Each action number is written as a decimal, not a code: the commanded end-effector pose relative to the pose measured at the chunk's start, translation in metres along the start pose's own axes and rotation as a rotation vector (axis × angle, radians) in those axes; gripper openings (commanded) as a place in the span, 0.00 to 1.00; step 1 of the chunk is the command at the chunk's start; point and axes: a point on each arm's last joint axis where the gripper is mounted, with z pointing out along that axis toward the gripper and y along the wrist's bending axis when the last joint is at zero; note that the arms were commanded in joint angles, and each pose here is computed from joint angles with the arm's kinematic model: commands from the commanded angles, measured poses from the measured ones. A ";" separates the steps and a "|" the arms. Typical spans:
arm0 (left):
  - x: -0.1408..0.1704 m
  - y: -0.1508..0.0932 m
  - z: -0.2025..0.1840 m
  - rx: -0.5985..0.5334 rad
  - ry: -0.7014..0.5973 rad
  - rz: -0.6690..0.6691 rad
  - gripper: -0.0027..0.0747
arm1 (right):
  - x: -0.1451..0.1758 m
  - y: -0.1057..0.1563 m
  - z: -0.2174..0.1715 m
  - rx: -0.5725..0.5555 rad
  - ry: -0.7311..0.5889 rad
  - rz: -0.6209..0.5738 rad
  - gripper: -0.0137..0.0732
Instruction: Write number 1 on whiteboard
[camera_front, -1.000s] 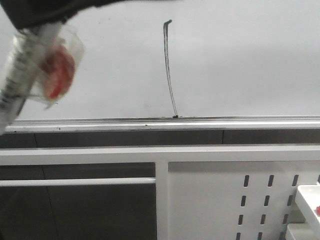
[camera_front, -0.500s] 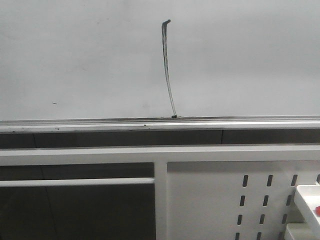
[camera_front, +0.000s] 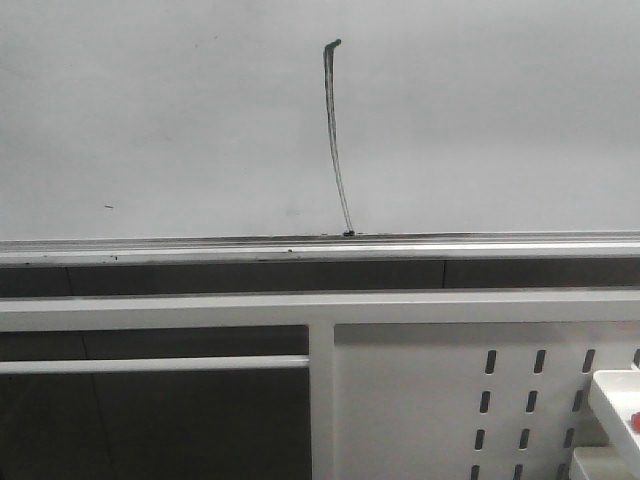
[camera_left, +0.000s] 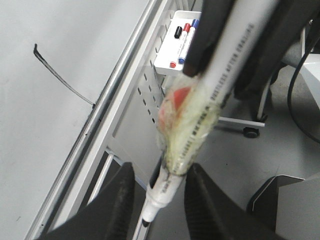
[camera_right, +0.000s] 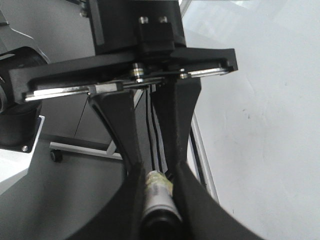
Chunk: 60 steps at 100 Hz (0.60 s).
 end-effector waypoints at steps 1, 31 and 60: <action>-0.016 0.008 -0.006 -0.070 -0.104 -0.028 0.33 | -0.017 -0.010 -0.010 0.073 -0.079 -0.012 0.07; -0.014 0.013 0.009 -0.031 -0.073 -0.070 0.33 | -0.017 -0.010 -0.010 0.072 -0.078 -0.012 0.07; -0.016 0.014 0.008 -0.036 -0.090 -0.082 0.33 | -0.015 -0.008 -0.009 0.046 -0.061 -0.012 0.07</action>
